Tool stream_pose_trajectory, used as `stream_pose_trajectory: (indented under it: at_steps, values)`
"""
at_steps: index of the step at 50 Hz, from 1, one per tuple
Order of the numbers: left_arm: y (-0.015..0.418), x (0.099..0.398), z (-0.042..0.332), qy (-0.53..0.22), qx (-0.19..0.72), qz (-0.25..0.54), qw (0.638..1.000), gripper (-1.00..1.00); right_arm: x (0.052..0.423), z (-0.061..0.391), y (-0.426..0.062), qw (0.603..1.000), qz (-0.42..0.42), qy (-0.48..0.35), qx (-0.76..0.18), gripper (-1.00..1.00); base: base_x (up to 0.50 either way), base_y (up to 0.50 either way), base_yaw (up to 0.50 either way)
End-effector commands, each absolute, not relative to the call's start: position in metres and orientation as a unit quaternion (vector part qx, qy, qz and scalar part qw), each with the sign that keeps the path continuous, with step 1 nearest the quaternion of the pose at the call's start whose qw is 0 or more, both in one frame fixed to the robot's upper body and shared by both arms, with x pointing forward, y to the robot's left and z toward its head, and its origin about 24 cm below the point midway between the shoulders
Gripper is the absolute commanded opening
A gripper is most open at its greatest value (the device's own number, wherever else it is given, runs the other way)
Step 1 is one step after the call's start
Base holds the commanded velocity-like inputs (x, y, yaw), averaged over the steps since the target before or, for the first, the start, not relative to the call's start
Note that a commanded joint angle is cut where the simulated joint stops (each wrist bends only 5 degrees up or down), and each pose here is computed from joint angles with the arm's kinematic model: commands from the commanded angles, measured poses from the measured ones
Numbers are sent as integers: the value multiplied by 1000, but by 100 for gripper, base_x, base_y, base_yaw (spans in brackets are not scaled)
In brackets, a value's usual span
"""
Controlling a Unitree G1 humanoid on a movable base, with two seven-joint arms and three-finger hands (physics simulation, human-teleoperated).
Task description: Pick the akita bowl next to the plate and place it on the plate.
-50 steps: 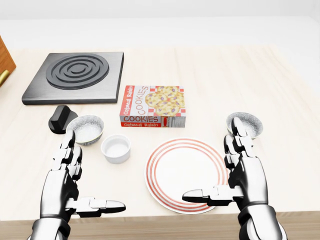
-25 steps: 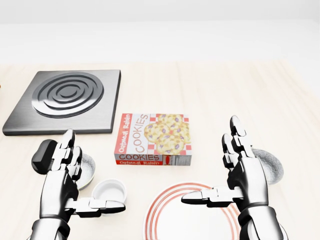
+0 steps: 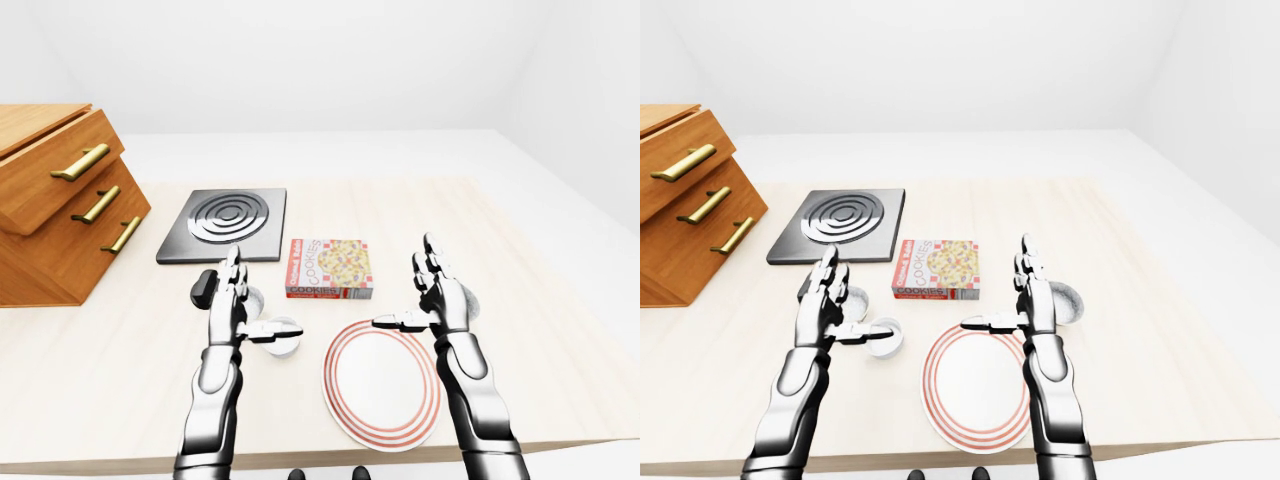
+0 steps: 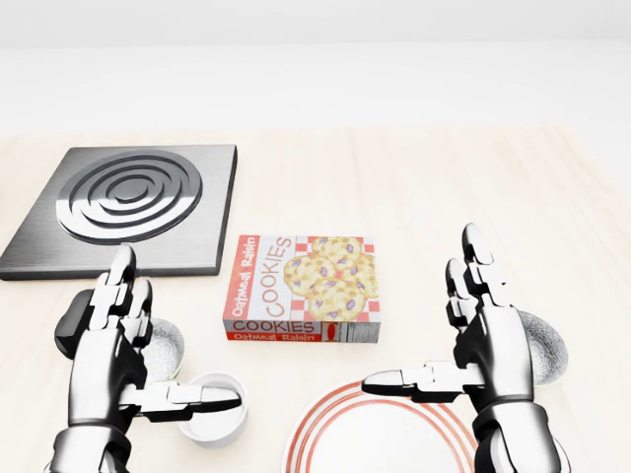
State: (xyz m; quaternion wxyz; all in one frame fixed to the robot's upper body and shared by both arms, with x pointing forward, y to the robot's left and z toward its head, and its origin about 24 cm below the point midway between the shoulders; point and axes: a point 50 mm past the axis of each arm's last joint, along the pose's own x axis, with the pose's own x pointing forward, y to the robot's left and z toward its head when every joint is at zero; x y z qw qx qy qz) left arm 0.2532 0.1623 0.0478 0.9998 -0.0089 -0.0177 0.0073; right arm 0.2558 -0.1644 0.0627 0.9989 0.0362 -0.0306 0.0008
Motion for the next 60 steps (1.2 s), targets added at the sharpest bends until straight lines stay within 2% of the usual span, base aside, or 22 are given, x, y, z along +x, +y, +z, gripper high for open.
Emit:
stream_pose_trajectory:
  at_steps: [1,17,36,39,41,45,48,51,57,59,60]
  values:
    - [172,255,60,-43,-11,28,999,100,256,63,-166,999,-3,-32,36,100,0,0,0]
    - [208,259,76,-68,-17,94,993,100,255,62,-165,999,0,-32,32,100,0,0,0]
    - [211,257,75,-68,-24,102,992,100,254,69,-175,999,-18,-44,10,100,0,0,0]
    - [210,256,76,-66,-25,102,992,100,252,89,-181,995,-33,-87,-30,100,0,0,0]
    - [210,257,74,-65,-27,101,992,100,247,117,-190,984,-60,-138,-92,100,0,0,0]
    - [210,256,74,-63,-29,100,993,100,241,136,-198,977,-73,-165,-112,100,0,0,0]
    - [210,257,71,-62,-29,100,993,100,235,152,-203,965,-80,-193,-160,100,0,0,0]
    - [209,257,73,-60,-30,100,993,100,229,164,-214,947,-101,-203,-226,100,0,0,0]
    - [209,257,72,-59,-31,99,993,100,225,170,-227,932,-129,-202,-270,100,0,0,0]
    - [210,258,70,-58,-32,100,993,100,225,169,-233,912,-140,-216,-320,100,0,0,0]
    - [209,257,71,-58,-32,99,993,100,224,173,-238,886,-168,-236,-362,100,0,0,0]
